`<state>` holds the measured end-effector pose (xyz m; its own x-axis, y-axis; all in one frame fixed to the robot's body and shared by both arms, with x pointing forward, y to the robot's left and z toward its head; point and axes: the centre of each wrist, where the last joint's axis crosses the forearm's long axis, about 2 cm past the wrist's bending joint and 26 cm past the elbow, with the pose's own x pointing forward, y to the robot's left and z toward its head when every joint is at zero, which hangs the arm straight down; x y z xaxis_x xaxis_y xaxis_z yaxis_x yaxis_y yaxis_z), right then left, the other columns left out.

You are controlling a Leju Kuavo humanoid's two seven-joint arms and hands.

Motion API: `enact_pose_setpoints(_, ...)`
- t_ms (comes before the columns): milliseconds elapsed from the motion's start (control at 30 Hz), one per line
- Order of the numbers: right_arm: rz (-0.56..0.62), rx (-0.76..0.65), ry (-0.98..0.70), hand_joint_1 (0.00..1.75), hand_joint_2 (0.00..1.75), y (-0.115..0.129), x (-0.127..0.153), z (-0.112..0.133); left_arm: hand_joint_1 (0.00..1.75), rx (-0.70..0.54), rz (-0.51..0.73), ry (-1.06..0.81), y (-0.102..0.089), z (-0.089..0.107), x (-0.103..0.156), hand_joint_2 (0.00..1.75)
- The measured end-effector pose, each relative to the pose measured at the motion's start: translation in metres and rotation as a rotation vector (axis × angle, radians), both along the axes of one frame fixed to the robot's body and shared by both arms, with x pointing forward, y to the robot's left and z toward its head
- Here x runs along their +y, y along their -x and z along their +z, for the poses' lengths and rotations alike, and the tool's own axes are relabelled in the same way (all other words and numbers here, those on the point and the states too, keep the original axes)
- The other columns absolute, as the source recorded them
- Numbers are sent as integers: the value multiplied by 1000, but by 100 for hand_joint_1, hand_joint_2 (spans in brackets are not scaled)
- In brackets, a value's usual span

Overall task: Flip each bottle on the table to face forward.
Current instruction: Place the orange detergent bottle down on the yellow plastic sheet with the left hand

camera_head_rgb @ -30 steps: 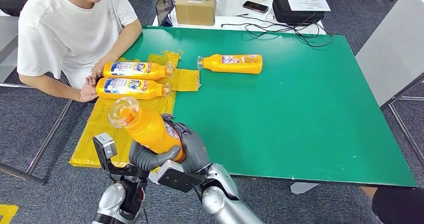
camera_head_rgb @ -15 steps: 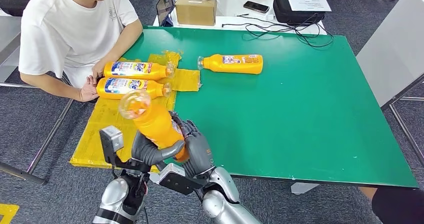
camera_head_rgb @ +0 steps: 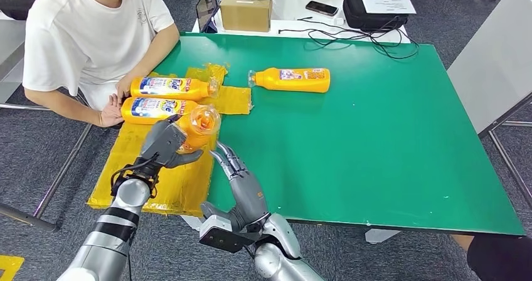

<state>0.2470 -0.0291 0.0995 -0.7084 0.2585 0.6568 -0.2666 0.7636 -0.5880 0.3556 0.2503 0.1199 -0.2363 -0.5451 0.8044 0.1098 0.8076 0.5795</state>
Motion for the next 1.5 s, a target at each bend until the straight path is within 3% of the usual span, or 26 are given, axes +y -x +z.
enact_pose_setpoints(267,15,5,-7,0,0,1,2,1,175,31,69,-189,-19,0,32,175)
enact_pose_setpoints(533,29,26,-13,0,0,1,2,0,175,109,91,-584,-37,0,63,175)
enact_pose_setpoints(767,47,27,-15,0,0,1,1,-1,175,240,-32,-777,-42,-7,62,175)
enact_pose_setpoints(1000,46,29,-20,0,0,0,1,-1,175,281,-85,-815,-44,-10,58,175)
enact_pose_setpoints(1033,46,30,-22,0,0,0,1,-1,152,288,-95,-811,-44,-11,57,175)
enact_pose_setpoints(1133,49,29,-26,0,0,0,1,-1,22,307,-118,-803,-45,-12,55,175)
enact_pose_setpoints(1167,50,28,-27,0,0,1,1,-1,1,314,-127,-801,-45,-13,53,175)
enact_pose_setpoints(1500,48,39,-29,0,0,1,-1,-6,0,368,-189,-817,-43,-20,47,175)
